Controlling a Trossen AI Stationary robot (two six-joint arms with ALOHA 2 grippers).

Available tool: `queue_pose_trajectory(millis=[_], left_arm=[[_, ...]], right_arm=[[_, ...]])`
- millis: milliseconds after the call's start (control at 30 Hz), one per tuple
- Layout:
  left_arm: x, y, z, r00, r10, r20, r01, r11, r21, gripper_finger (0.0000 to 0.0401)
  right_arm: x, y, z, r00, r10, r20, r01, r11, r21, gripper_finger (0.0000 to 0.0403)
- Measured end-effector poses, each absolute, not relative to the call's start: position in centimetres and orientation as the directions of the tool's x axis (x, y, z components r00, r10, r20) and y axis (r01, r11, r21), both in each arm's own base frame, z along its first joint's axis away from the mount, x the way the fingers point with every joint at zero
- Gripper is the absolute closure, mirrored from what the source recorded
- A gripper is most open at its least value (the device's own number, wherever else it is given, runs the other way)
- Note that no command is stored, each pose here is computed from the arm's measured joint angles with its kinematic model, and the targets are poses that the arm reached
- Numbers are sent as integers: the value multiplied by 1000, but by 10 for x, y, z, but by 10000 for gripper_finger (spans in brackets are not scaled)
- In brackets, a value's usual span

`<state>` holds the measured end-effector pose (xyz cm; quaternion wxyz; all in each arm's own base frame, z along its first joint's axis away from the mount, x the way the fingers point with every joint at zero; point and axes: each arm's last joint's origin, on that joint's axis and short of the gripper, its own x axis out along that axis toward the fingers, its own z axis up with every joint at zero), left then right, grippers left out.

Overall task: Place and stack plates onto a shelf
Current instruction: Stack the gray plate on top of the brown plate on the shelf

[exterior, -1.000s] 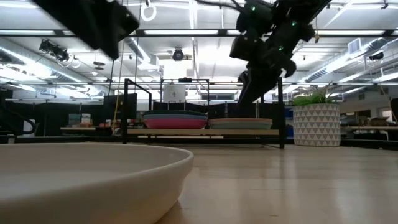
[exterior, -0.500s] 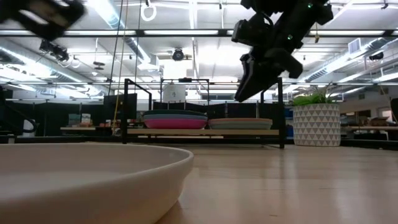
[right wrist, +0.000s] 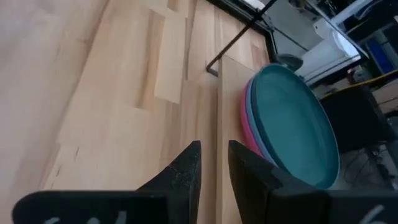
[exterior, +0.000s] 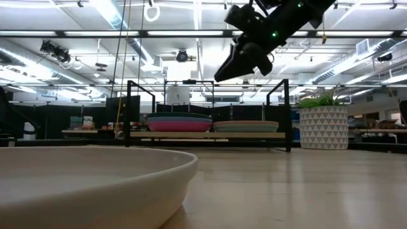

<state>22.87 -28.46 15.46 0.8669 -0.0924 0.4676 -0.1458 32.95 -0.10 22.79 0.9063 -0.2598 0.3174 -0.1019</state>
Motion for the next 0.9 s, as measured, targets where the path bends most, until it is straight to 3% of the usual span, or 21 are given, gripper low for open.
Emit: queue_pose_trajectory(millis=[267,900], left_arm=[[220,-292,144,529,-301,-794,125,952,-278,259],[222,-273,138,544,-87,-835,290,953,90,260]], right_arm=[[330,-20,228,772,-359,-524,48,856,-515,316],[329,-25,227,782,-300,-546,40,899,-436,316]])
